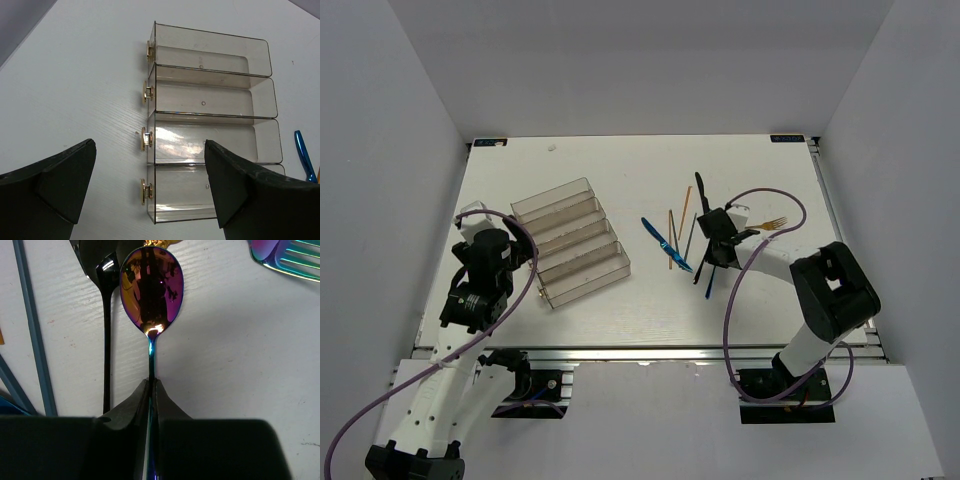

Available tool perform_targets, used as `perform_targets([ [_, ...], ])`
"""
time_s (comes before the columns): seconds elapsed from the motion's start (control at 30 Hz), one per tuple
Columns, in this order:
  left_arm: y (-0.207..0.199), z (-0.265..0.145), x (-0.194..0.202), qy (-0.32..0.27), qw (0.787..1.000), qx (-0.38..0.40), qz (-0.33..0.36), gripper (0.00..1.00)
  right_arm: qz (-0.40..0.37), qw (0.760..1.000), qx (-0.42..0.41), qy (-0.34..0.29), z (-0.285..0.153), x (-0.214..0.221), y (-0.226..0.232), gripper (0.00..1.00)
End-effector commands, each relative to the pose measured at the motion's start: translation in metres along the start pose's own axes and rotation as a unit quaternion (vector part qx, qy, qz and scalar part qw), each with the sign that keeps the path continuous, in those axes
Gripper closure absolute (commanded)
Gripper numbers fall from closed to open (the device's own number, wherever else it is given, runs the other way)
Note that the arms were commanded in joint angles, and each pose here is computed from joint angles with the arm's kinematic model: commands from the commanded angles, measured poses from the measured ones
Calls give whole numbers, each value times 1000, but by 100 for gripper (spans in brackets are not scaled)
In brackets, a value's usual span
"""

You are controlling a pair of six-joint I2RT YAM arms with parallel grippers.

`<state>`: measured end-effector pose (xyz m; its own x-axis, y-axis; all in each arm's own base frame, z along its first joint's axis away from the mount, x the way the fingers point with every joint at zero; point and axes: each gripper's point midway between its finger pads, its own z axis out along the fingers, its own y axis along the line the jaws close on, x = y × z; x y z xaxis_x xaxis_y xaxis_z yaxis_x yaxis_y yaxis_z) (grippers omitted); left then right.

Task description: Sort the eating utensils into containers

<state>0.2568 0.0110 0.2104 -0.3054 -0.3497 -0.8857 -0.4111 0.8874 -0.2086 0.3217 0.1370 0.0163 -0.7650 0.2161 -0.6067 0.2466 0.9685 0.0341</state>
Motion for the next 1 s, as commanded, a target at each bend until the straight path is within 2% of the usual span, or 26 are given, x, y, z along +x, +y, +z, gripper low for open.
perform_targets([
  [0.0,-4,-2,-7,-8,1000,10,-3,2,-1,999,12,30,5,18,-9,92],
  [0.17,-4,-2,-7,-8,1000,10,-3,2,6,1000,12,14,-8,8,-14,100],
  [0.4,-12,-8,-10,-14,999,40,-9,2,-9,999,-5,-33,-41,-29,-13,100],
  [0.57,-44,-24,-13,-10,990,142,-23,2,-63,993,-94,-44,-71,-42,13,100],
  [0.67,-87,-45,-12,22,964,257,-57,2,-107,975,-187,-49,-100,-36,48,100],
  [0.73,-117,-61,-19,37,937,334,-99,2,-125,953,-272,-55,-126,-33,78,100],
  [0.77,-134,-75,-17,56,914,387,-109,2,-143,937,-310,-66,-146,-31,93,100],
  [0.87,-159,-88,-26,66,877,451,-152,2,-183,900,-382,-100,-192,-31,127,100],
  [0.97,-167,-83,-20,97,875,447,-160,2,-225,871,-420,-120,-222,-31,149,100],
])
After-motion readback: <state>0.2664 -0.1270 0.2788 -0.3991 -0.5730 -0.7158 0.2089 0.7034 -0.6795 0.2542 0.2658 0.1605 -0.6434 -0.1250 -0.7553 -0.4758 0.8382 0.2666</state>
